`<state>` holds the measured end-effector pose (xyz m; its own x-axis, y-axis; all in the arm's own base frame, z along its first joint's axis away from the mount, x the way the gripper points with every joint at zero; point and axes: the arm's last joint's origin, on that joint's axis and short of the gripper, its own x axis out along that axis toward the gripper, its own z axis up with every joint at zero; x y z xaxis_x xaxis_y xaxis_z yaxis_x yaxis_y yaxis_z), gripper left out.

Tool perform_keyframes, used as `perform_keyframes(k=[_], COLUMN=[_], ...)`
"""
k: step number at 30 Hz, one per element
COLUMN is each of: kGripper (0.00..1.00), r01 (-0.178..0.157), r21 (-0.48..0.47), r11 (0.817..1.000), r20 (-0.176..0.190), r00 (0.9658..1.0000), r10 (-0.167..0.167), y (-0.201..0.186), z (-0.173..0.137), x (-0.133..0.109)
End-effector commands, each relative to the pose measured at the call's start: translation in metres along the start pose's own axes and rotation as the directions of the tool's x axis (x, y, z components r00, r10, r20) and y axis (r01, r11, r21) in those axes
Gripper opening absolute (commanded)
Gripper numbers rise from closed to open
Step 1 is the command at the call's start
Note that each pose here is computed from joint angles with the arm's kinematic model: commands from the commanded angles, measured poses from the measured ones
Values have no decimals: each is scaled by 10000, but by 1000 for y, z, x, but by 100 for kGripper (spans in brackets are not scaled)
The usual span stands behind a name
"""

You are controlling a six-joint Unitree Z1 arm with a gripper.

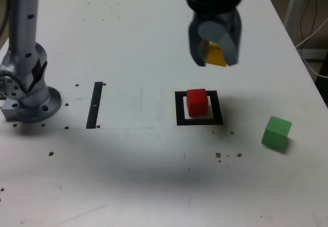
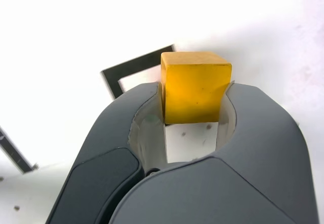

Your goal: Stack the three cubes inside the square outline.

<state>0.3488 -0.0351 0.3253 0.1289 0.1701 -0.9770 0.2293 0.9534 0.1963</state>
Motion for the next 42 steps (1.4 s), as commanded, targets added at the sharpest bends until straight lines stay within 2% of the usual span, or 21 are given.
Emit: perform_keyframes(k=[1,4,8,11,25,42], kGripper=[39,40,40,40,40,40], r01=[73,368,799,970,937,1079], r21=[-176,-712,-1582,-2045,-2753,-2737], r11=[9998,9968,9842,9740,9568,9557], r20=[200,229,296,296,-56,-216], r00=[9998,9991,9967,9952,9951,9928], r10=[-69,-352,-761,-929,-990,-1182], y=[-4,-12,-21,-26,-31,-41], z=[-8,-16,-23,-25,-28,-22], x=[-7,-7,-1,5,23,34])
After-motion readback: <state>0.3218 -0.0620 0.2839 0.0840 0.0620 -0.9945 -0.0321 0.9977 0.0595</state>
